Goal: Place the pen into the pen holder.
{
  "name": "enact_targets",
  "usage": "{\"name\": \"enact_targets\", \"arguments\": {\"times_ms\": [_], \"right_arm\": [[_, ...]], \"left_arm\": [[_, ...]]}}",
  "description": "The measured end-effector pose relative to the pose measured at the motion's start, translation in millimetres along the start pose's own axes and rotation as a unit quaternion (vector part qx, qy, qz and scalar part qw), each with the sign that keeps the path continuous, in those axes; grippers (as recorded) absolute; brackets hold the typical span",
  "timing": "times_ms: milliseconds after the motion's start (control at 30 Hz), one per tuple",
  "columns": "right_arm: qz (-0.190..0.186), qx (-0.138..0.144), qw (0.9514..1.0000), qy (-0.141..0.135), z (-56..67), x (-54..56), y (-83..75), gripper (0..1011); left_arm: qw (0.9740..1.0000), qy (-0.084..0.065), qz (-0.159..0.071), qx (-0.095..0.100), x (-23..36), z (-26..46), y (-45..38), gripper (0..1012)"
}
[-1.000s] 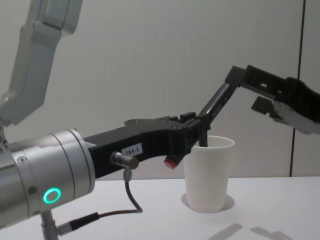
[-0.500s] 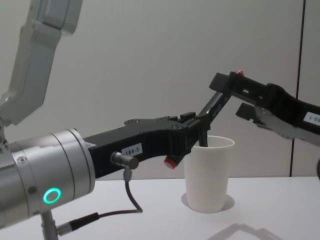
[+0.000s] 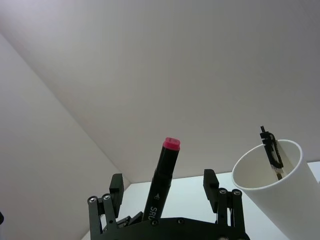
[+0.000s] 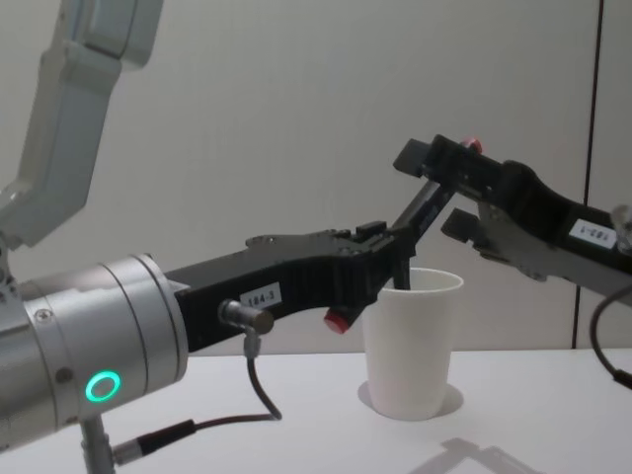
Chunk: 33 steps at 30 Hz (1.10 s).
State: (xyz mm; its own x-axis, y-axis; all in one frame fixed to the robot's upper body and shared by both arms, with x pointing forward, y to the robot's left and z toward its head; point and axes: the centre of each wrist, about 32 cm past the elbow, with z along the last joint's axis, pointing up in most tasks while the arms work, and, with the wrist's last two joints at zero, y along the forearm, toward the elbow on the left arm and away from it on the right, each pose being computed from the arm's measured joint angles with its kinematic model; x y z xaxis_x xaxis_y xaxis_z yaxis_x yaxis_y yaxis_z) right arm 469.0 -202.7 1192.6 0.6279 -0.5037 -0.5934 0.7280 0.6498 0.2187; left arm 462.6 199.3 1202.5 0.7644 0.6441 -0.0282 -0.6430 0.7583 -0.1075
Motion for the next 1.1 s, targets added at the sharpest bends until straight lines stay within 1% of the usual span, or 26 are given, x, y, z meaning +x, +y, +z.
{"name": "enact_targets", "arguments": {"times_ms": [200,400,600,833,1100], "right_arm": [[-0.005,0.005,0.9997,0.025,-3.3,-3.6,4.4,1001],[-0.01,0.007,0.999,0.042,-5.8,-8.4,8.0,1001],[-0.015,0.008,0.9984,0.054,-6.7,-13.5,10.2,1001],[-0.021,0.009,0.9979,0.061,-6.6,-18.9,11.5,1001],[-0.024,0.01,0.9976,0.064,-6.5,-22.2,12.1,1001]], "left_arm": [[1.0,0.0,0.0,0.0,0.0,0.0,0.0,170],[1.0,0.0,0.0,0.0,0.0,0.0,0.0,171],[1.0,0.0,0.0,0.0,0.0,0.0,0.0,169],[1.0,0.0,0.0,0.0,0.0,0.0,0.0,170],[1.0,0.0,0.0,0.0,0.0,0.0,0.0,170]]}}
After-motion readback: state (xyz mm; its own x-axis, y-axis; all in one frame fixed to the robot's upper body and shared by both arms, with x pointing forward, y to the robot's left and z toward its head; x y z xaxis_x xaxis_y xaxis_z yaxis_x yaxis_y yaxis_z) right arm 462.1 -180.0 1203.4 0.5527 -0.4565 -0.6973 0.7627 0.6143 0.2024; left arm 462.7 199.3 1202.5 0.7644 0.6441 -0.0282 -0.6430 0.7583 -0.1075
